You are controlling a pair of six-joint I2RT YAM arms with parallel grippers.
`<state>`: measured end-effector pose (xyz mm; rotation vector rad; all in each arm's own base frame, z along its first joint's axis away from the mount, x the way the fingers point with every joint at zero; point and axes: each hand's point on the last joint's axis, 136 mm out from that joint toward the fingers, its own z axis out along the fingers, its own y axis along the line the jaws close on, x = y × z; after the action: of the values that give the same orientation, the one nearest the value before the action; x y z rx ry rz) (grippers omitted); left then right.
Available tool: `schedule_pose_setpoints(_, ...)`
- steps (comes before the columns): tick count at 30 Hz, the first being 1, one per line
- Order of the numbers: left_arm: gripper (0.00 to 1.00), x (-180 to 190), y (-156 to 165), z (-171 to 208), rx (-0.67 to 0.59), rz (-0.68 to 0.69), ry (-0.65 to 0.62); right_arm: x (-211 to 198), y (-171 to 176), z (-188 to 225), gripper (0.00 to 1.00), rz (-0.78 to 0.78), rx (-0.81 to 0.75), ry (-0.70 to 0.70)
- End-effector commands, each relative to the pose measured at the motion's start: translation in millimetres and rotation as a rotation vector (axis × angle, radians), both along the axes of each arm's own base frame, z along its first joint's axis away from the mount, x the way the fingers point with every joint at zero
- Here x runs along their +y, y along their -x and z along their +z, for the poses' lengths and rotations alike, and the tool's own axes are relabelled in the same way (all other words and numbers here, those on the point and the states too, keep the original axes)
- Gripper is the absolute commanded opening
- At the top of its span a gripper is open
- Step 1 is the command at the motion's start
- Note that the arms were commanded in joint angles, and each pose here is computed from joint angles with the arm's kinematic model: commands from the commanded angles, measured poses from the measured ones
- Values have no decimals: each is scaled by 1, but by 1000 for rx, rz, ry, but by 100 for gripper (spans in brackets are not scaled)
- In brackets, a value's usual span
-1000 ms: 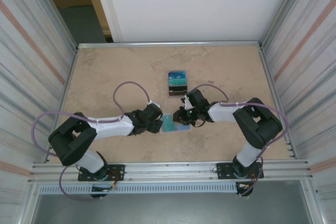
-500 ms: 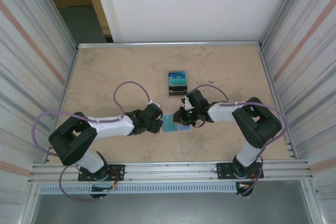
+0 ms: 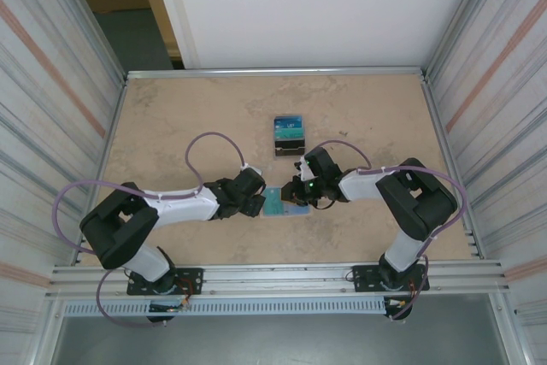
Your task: Take the credit cards out of the card holder
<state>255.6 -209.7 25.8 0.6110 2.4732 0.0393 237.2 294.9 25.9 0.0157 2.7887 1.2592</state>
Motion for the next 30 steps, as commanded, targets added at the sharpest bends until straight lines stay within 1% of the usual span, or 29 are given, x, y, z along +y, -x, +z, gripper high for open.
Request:
schedule_pose_setpoints(1, 88, -4, 3, -3, 19, -1, -2, 3, 5, 2, 16, 18, 16, -34)
schedule_pose_setpoints(6, 88, -5, 2, -2, 21, -3, 3, 7, 6, -2, 14, 22, 37, -64)
schedule_pose_setpoints(15, 88, -7, 3, -2, 26, -9, 6, 8, 3, -2, 13, 14, 39, -102)
schedule_pose_setpoints(20, 87, -7, 3, -2, 26, -6, 3, 3, 2, 0, 10, 0, 37, -104)
schedule_pose_setpoints(23, 87, -6, 3, -2, 28, -2, -3, 0, 1, 1, 6, -7, 33, -105)
schedule_pose_setpoints(30, 87, -7, 0, 5, 8, -1, 6, -8, 0, -6, 3, -25, 45, -73)
